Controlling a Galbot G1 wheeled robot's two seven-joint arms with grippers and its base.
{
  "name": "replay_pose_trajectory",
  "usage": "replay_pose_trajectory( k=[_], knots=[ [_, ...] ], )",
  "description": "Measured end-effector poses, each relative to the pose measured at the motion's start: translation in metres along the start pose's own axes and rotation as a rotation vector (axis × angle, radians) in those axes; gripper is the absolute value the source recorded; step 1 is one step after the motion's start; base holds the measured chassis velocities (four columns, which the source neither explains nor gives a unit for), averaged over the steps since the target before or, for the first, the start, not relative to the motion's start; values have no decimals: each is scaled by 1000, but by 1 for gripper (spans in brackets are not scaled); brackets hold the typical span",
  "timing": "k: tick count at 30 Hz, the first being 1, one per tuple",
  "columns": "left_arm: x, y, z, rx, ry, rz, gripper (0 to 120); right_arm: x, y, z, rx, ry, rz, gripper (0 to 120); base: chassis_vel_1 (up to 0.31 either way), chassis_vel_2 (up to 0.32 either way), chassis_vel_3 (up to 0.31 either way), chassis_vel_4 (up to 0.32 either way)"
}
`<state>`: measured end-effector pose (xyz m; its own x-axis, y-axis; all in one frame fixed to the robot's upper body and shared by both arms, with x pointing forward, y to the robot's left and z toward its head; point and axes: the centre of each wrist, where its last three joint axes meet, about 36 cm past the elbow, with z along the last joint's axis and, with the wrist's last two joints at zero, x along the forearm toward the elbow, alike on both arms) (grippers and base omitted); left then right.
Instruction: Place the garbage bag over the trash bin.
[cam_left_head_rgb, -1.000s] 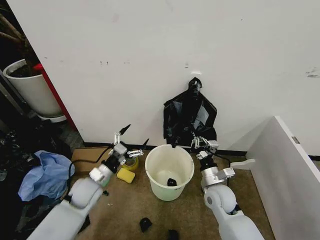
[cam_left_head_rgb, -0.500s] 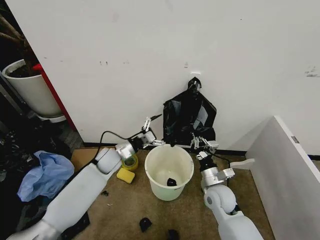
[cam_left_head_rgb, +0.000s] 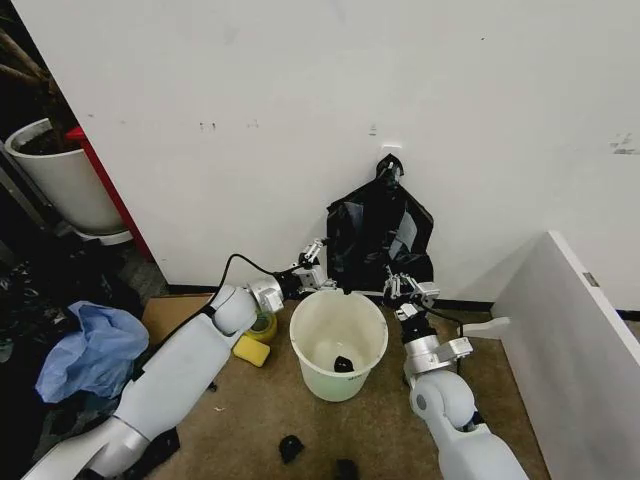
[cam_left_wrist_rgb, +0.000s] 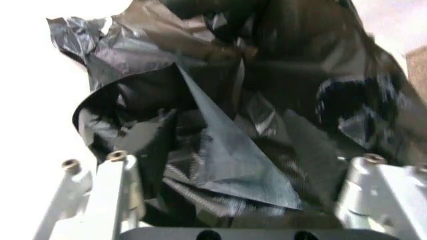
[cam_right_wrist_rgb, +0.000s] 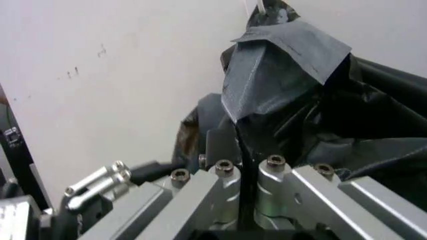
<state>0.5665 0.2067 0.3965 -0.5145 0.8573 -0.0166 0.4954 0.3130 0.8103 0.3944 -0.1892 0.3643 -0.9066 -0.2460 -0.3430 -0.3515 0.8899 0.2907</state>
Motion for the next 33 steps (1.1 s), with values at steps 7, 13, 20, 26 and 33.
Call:
replay_pose_trajectory(
  k=[7, 13, 20, 26, 33],
  knots=[
    [11, -12, 1, 60, 65, -104, 35, 0, -1, -3, 6, -3, -2, 0, 0, 0, 0, 0],
    [20, -27, -8, 226, 90, -241, 15, 2, -3, -2, 10, -1, 0, 0, 0, 0, 0, 0],
    [29, -48, -30, 536, 89, -409, 0, 9, -1, -6, 13, -2, 4, 0, 0, 0, 0, 0],
    [38, -58, -50, 796, -12, -545, 0, 24, 9, -13, 6, 4, 35, 0, 0, 0, 0, 0],
    [56, -71, -74, 882, -104, -596, 0, 50, 31, -31, 21, 46, 130, 0, 0, 0, 0, 0]
  ],
)
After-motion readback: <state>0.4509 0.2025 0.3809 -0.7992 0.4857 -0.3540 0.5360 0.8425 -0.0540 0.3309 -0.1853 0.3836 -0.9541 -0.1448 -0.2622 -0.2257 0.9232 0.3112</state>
